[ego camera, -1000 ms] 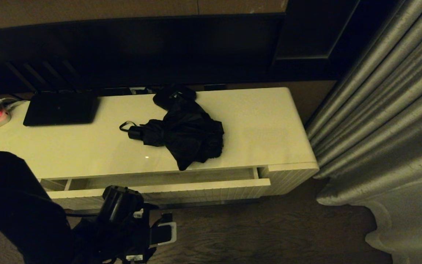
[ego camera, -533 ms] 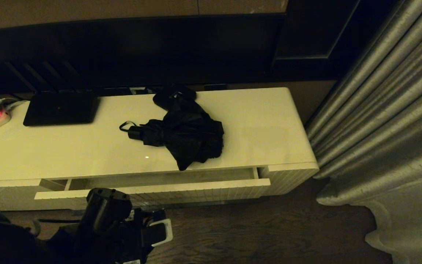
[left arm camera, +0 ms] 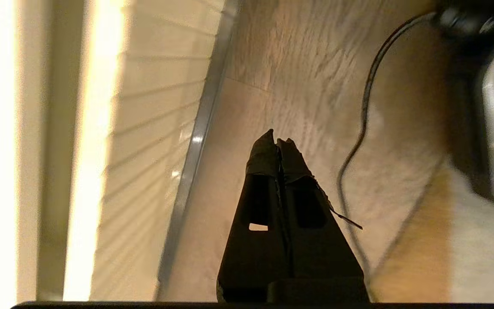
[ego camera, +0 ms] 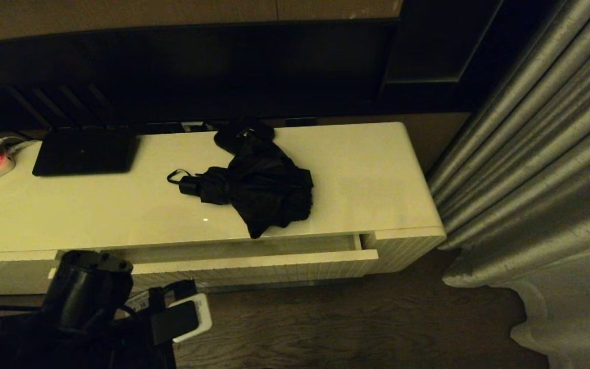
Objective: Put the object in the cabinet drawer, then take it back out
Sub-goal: Open the drawer
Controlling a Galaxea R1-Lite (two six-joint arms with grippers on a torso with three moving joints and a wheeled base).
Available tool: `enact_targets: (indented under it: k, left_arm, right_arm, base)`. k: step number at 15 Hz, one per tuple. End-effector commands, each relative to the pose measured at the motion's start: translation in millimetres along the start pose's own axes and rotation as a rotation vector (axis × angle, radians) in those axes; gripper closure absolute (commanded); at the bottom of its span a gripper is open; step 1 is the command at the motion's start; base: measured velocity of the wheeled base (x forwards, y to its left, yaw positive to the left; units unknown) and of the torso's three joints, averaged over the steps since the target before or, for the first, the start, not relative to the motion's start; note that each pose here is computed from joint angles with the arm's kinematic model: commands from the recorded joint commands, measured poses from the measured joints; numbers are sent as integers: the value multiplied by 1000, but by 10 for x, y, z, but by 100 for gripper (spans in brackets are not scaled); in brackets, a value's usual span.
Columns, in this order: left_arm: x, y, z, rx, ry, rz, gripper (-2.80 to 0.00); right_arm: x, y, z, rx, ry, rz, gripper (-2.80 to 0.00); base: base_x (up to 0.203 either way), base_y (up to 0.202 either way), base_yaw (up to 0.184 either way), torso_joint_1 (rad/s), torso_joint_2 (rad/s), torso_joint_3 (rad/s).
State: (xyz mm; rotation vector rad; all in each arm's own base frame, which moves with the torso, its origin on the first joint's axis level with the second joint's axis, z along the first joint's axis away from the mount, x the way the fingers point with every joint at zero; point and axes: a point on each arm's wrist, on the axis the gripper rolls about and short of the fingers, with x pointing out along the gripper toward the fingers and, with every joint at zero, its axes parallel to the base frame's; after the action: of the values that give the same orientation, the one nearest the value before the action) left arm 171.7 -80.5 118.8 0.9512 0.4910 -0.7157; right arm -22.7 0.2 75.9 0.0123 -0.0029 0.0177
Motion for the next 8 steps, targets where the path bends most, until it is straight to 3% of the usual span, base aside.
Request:
enact_targets:
  k: [1, 4, 8]
  left_arm:
    - [-348, 57, 69, -71, -43, 2, 0]
    - [-527, 102, 126, -249, -99, 9, 0]
    - [-762, 84, 109, -380, -139, 47, 0]
  right_arm:
    - [1, 0, 1, 0, 0, 1, 0]
    - [1, 0, 1, 0, 0, 1, 0]
    - [1, 0, 2, 0, -1, 1, 0]
  base:
    - [0, 0, 0, 0, 0, 0]
    - [0, 0, 0, 0, 0, 0]
    - [0, 0, 0, 0, 0, 0]
